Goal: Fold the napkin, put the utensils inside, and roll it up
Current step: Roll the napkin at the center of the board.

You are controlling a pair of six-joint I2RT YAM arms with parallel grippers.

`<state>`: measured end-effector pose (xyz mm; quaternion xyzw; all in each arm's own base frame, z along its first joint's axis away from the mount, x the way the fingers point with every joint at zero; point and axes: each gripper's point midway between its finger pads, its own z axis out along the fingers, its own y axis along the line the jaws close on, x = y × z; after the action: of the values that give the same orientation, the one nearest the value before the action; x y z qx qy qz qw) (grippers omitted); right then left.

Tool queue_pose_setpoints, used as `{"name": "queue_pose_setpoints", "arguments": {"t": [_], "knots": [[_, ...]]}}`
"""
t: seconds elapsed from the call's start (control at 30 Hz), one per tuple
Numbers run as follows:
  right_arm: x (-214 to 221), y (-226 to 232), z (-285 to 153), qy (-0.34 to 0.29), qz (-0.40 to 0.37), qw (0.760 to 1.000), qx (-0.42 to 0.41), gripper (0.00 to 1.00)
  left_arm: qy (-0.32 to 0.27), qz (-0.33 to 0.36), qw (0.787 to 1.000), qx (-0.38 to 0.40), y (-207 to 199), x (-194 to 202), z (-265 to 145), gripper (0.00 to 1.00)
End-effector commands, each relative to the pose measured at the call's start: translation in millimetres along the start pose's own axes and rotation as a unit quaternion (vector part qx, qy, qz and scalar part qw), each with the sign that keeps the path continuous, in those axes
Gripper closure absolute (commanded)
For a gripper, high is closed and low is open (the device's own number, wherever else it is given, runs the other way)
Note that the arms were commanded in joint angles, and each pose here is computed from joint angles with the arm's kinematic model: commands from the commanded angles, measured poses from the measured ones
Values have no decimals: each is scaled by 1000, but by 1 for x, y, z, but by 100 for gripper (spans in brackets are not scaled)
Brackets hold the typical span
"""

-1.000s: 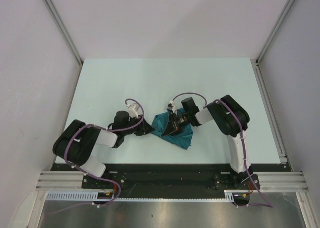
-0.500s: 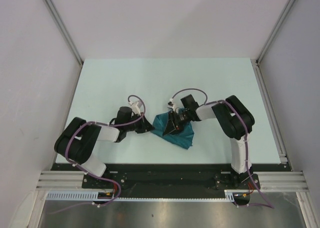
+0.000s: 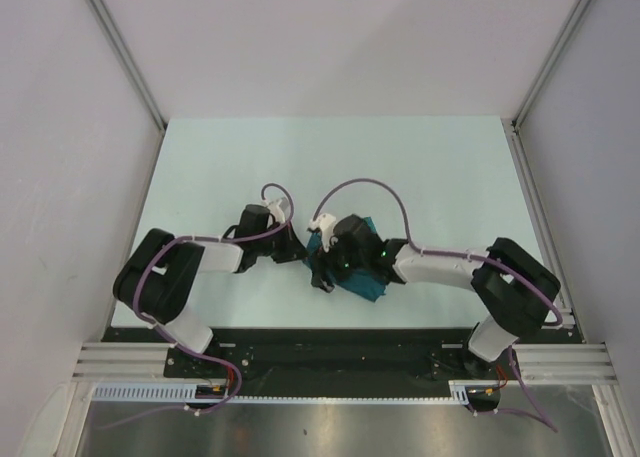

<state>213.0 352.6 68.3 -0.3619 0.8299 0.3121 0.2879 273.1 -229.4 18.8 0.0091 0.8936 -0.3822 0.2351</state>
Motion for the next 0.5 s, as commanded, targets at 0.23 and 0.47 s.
{"name": "queue_pose_setpoints", "arguments": {"t": [0.23, 0.47], "knots": [[9, -31, 3, -47, -200, 952, 226, 24, 25, 2, 1000, -12, 3, 4, 3, 100], [28, -42, 18, -3, -211, 947, 242, 32, 28, 6, 1000, -10, 2, 3, 2, 100]]}}
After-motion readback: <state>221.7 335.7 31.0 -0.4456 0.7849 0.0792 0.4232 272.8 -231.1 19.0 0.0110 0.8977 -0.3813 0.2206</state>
